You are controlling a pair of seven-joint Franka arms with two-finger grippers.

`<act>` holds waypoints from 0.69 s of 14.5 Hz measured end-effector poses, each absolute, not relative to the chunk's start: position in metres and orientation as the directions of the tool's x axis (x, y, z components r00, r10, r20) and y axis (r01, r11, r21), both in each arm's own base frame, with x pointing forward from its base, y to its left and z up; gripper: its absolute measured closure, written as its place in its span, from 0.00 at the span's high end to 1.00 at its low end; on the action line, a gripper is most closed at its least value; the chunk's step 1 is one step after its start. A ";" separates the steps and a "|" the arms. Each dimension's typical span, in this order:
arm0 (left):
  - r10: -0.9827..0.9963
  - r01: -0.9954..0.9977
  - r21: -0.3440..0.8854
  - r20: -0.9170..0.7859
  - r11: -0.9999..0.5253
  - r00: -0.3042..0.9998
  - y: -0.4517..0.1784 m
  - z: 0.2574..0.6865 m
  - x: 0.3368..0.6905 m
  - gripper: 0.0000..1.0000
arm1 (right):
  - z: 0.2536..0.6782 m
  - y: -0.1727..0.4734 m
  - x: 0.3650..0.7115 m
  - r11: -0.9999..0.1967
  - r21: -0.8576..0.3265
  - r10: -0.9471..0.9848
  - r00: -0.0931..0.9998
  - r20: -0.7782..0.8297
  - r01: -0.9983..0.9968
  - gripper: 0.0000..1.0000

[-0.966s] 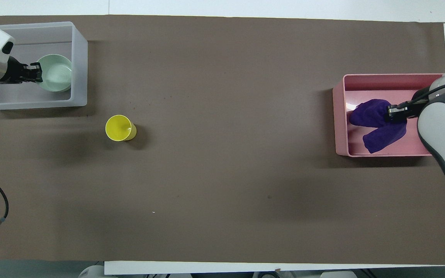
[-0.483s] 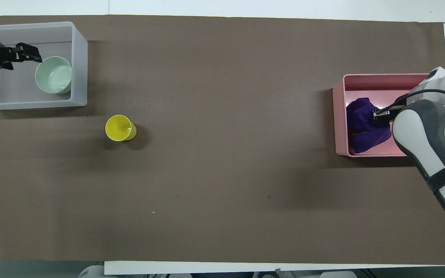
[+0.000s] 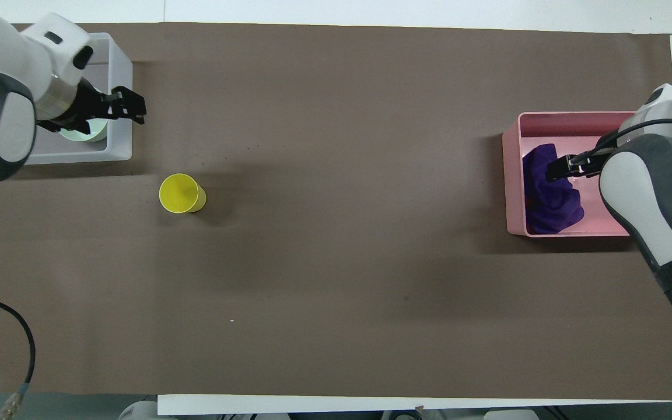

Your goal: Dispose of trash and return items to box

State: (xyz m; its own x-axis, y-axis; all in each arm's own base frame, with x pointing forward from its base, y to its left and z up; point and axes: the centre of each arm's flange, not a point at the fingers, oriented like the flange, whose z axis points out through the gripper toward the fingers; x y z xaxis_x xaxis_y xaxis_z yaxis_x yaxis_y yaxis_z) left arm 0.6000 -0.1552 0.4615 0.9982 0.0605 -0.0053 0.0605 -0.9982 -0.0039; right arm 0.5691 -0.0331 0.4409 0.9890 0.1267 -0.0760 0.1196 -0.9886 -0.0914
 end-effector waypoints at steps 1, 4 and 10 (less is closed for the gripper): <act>0.054 0.054 -0.013 -0.034 -0.998 0.998 -0.157 0.449 0.590 1.00 | 0.460 -0.025 0.569 -0.987 -0.094 0.141 0.986 -0.084 0.133 0.85; 0.059 0.056 -0.032 -0.092 -0.998 0.994 -0.146 0.416 0.554 1.00 | 0.511 -0.012 0.558 -0.984 -0.096 0.160 0.982 -0.101 0.151 0.87; 0.035 0.034 -0.015 -0.040 -0.999 0.999 -0.144 0.373 0.503 1.00 | 0.571 0.002 0.517 -0.980 -0.099 0.185 0.970 -0.160 0.171 0.91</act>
State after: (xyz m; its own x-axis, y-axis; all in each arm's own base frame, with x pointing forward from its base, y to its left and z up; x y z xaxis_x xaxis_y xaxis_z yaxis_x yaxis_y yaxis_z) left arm 0.5034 -0.1440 0.3726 0.9986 0.0345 -0.0397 0.0340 -0.9993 -0.0146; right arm 0.5165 0.0021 0.5712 0.9696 0.1853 -0.1599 0.1710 -0.9803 -0.0992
